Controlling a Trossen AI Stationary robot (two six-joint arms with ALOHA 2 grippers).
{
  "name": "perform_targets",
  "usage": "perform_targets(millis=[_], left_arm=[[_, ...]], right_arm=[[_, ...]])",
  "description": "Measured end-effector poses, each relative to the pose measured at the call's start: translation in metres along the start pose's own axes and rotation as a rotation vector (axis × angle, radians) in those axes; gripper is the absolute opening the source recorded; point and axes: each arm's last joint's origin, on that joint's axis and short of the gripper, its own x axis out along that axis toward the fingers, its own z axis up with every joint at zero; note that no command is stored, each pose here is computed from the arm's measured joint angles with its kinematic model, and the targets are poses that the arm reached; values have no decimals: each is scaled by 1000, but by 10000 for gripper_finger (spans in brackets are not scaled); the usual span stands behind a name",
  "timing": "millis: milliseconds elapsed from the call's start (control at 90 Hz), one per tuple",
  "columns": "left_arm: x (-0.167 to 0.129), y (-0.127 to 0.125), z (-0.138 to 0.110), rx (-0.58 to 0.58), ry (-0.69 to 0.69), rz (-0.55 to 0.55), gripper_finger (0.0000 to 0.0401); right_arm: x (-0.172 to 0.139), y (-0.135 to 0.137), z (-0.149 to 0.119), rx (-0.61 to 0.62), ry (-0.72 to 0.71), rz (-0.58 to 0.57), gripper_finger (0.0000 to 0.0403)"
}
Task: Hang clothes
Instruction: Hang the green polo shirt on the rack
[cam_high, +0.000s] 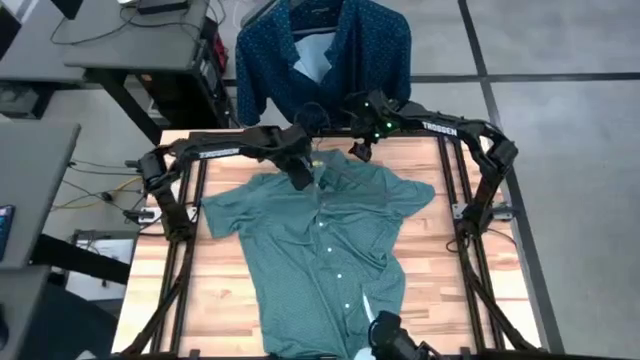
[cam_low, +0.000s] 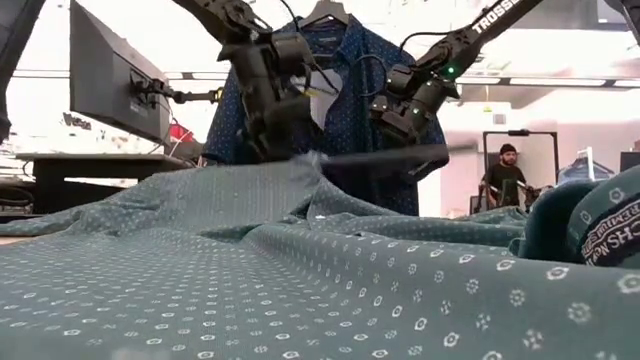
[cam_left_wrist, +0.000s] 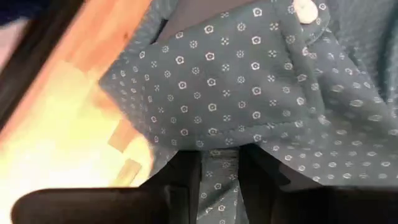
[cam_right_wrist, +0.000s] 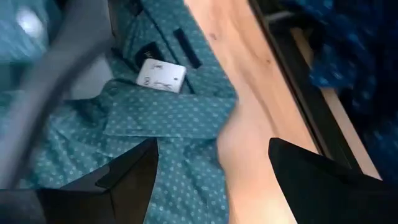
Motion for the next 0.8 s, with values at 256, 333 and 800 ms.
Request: perform_targets(millis=[256,333,800], left_arm=[[-21,13,-4,3,-3,19,62],[-22,14,-4,23,-6,22,62],[-23,7,-6,117,6,-31,62]], right_arm=[[-4,-16,-7,196,4,-22,291],[3,-17,-8,195,-24,-22,291],[85,-1,-34,578,14,110,291]])
